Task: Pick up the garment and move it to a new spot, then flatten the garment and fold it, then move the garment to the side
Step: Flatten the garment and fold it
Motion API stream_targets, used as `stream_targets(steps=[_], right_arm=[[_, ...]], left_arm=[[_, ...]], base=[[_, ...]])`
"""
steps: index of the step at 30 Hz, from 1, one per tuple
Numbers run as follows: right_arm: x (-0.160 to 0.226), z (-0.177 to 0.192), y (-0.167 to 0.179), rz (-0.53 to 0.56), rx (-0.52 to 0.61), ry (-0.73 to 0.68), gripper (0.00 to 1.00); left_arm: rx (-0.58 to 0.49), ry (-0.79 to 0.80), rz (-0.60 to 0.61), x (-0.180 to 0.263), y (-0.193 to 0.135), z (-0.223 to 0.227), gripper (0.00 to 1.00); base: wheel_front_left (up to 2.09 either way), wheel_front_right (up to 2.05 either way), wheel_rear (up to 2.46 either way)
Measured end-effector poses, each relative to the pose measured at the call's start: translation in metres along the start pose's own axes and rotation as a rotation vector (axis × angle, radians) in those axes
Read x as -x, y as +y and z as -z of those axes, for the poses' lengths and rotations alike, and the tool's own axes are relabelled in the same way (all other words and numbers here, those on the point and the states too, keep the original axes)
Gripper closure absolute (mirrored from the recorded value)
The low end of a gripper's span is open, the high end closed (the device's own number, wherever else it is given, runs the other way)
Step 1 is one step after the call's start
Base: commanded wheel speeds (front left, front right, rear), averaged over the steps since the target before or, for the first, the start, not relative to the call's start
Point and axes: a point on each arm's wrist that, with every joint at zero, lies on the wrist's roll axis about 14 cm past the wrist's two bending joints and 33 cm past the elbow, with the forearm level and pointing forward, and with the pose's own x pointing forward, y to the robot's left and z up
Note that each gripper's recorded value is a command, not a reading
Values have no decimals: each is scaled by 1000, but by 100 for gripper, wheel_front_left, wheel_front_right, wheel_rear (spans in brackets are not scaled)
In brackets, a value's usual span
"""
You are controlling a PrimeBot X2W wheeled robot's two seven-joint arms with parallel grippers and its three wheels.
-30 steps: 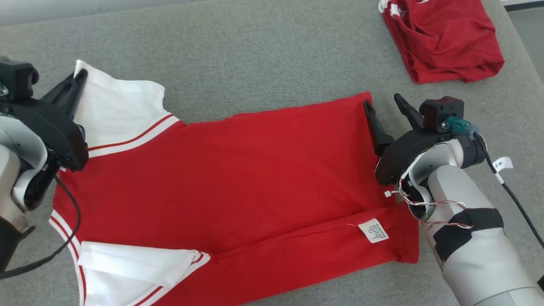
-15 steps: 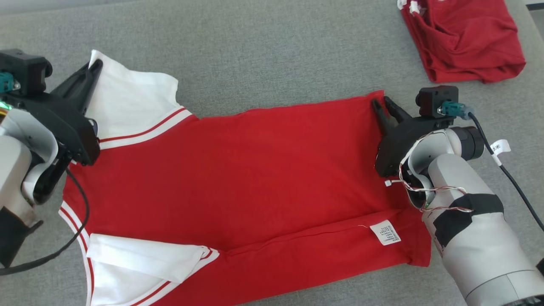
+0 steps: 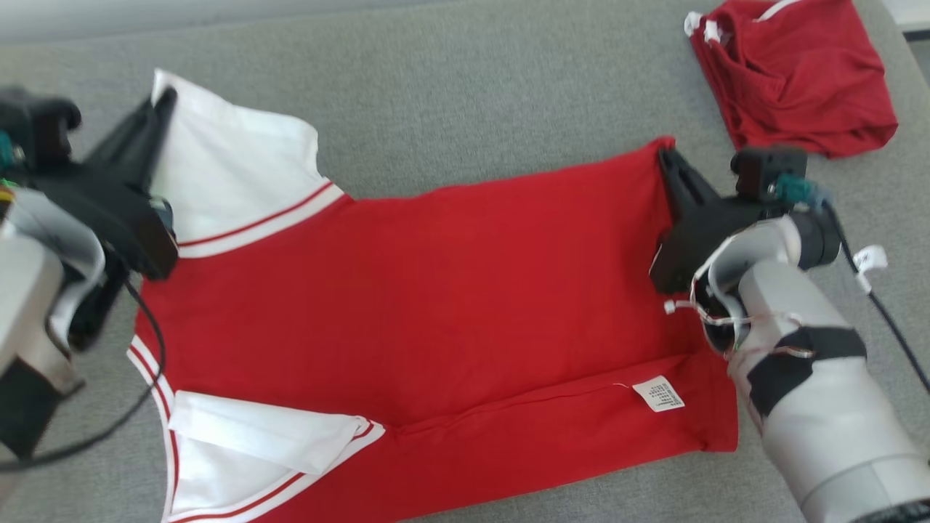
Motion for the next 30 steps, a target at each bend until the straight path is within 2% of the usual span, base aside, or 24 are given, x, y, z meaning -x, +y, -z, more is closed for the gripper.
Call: stream_targets(steps=[6, 13, 24, 30], right_arm=[[18, 9, 2, -3, -36, -32, 100], [47, 20, 7, -24, -97, -72, 100], [82, 30, 0, -29, -164, -119, 100], [100, 40, 0, -29, -192, -93, 100]], left_arm=[[16, -53, 9, 22, -14, 0, 100], [50, -81, 1, 72, -35, 12, 100], [133, -77, -58, 144, -79, 40, 100], [188, -59, -119, 168, -85, 57, 100]], base=[[0, 0, 0], [0, 0, 0], [0, 0, 0], [0, 0, 0]])
